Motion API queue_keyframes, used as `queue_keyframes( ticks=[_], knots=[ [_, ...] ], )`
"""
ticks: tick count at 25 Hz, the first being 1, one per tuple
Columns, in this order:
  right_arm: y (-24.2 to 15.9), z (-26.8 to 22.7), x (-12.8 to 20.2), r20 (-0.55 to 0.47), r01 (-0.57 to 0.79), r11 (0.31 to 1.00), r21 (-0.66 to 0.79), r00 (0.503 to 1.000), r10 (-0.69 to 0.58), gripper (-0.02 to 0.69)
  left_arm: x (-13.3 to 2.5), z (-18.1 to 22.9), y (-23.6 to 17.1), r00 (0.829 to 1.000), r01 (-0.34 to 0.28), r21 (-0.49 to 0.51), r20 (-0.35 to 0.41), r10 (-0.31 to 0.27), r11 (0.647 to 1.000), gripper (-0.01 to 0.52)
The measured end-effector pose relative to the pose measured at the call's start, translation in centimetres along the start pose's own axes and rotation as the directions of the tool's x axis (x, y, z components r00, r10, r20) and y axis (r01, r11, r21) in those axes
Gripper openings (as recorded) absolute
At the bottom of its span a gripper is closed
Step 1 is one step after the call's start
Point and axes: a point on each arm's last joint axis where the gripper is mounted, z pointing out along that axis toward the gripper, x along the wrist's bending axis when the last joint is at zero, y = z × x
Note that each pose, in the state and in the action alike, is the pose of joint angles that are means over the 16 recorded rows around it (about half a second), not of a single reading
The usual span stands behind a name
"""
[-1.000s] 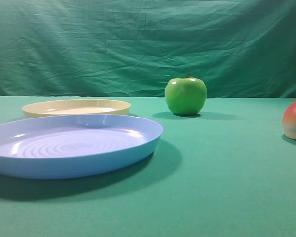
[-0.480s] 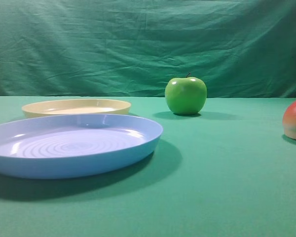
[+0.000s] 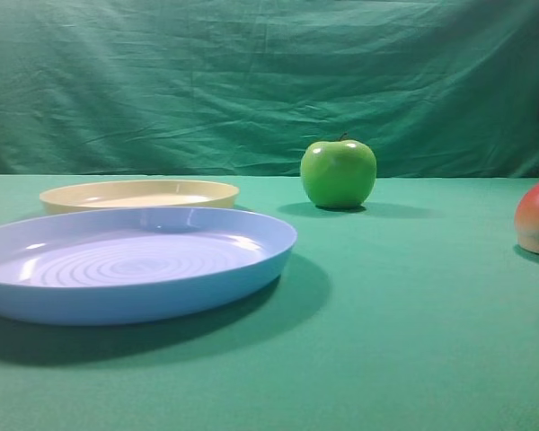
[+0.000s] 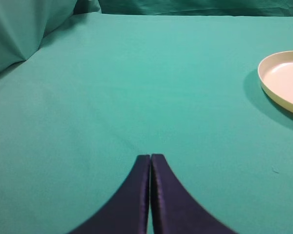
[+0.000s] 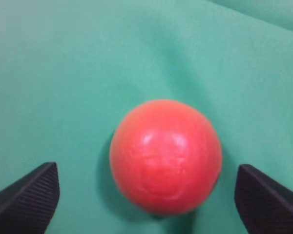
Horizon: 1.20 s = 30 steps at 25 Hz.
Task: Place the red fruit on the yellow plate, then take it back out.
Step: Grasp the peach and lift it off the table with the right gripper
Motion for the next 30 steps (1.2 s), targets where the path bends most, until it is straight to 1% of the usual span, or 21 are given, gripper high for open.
queue_keyframes(
  ticks=[4,8,13,17,19,22,25,30],
  knots=[
    [1.0,2.0,-0.3,0.001,0.003,1.0,0.031,1.0,-0.003,0.633,0.0,0.0,0.0,1.0,0.0,0.0,0.0,0.0,1.0,0.0],
    [1.7,3.5,-0.4,0.0,0.004,0.999,0.053,1.0,-0.004,0.572,0.0,0.0,0.0,1.0,0.0,0.0,0.0,0.0,1.0,0.0],
    [2.1,4.5,-0.5,-0.003,0.004,0.997,0.079,1.0,-0.004,0.445,0.0,0.0,0.0,1.0,0.0,0.0,0.0,0.0,1.0,0.0],
    [3.0,4.1,-0.6,-0.007,0.003,0.996,0.085,1.0,-0.003,0.334,0.0,0.0,0.0,1.0,0.0,0.0,0.0,0.0,1.0,0.0],
    [3.9,3.5,-0.5,-0.011,0.006,0.998,0.068,1.0,-0.005,0.282,0.0,0.0,0.0,1.0,0.0,0.0,0.0,0.0,1.0,0.0],
    [5.9,2.0,0.1,-0.026,0.028,0.999,0.019,0.999,-0.027,0.23,0.0,0.0,0.0,1.0,0.0,0.0,0.0,0.0,1.0,0.0],
    [8.3,0.2,1.3,-0.05,0.078,0.996,-0.052,0.996,-0.08,0.204,0.0,0.0,0.0,1.0,0.0,0.0,0.0,0.0,1.0,0.0],
    [12.9,-2.7,5.0,-0.09,0.188,0.962,-0.2,0.974,-0.209,0.195,0.0,0.0,0.0,1.0,0.0,0.0,0.0,0.0,1.0,0.0]
  ],
)
